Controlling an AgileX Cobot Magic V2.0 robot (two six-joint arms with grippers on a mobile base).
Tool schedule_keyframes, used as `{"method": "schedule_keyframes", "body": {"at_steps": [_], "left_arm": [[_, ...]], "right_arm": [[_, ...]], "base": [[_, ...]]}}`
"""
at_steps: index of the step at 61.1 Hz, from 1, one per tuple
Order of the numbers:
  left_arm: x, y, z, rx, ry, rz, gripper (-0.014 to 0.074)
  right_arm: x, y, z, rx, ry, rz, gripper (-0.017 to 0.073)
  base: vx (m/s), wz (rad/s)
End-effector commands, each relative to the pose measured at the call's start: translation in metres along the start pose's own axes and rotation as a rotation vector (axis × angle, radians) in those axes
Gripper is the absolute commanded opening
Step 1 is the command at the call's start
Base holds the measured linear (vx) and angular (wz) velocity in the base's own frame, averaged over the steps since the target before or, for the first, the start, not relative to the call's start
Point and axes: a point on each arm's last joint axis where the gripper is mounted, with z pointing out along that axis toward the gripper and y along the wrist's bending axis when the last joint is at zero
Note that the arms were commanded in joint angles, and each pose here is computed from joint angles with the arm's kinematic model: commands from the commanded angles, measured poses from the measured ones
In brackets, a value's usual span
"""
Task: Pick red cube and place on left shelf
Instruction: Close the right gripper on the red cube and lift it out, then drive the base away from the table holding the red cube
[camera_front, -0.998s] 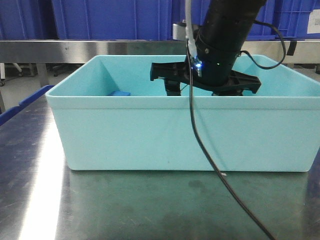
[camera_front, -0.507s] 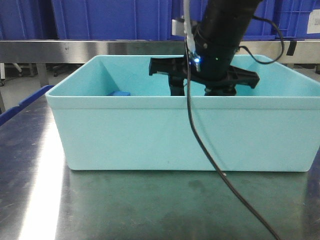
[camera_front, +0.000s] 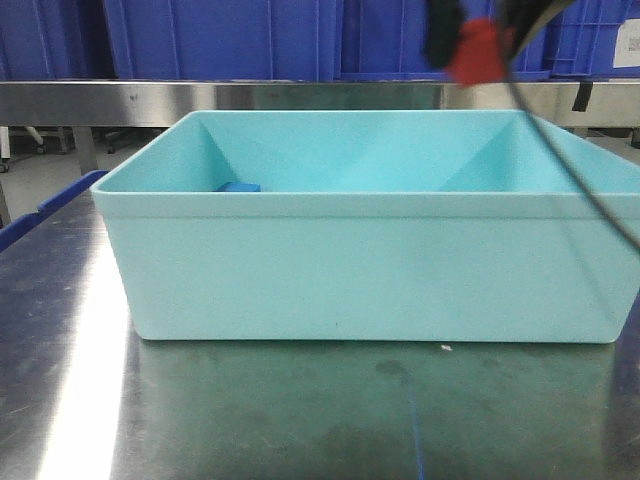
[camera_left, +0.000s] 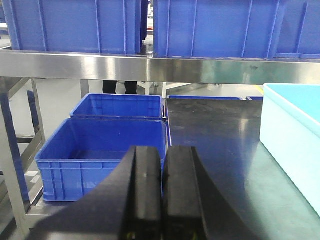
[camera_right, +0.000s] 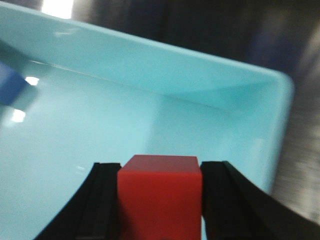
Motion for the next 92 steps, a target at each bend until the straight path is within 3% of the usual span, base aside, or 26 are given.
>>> {"method": "schedule_keyframes", "body": {"at_steps": [1, 10, 48, 62, 92], "left_arm": [[-0.001, 0.001, 0.0, -0.003, -0.078, -0.009, 0.0101], [-0.001, 0.001, 0.0, -0.003, -0.078, -0.009, 0.0101], [-0.001, 0.001, 0.0, -0.003, -0.078, -0.009, 0.0101], [-0.001, 0.001, 0.0, -0.003, -0.078, -0.009, 0.0101], [-0.001, 0.001, 0.0, -0.003, -0.078, -0.009, 0.0101]], "right_arm": [[-0.001, -0.023, -0.047, 0.08, -0.123, -0.041, 0.0098], [0.031, -0.039, -0.073, 0.088, -0.182, -0.065, 0.0098], [0.192, -0.072, -0.123, -0.109, -0.647, -0.08, 0.0098], [0.216, -0.079, -0.132, -0.122, -0.733, -0.058, 0.0098], [0.218, -0.08, -0.134, -0.121, -0.739, -0.055, 0.0098]], "base": [[0.0, 0.0], [0.0, 0.0], [0.0, 0.0], [0.0, 0.0], [0.0, 0.0]]}}
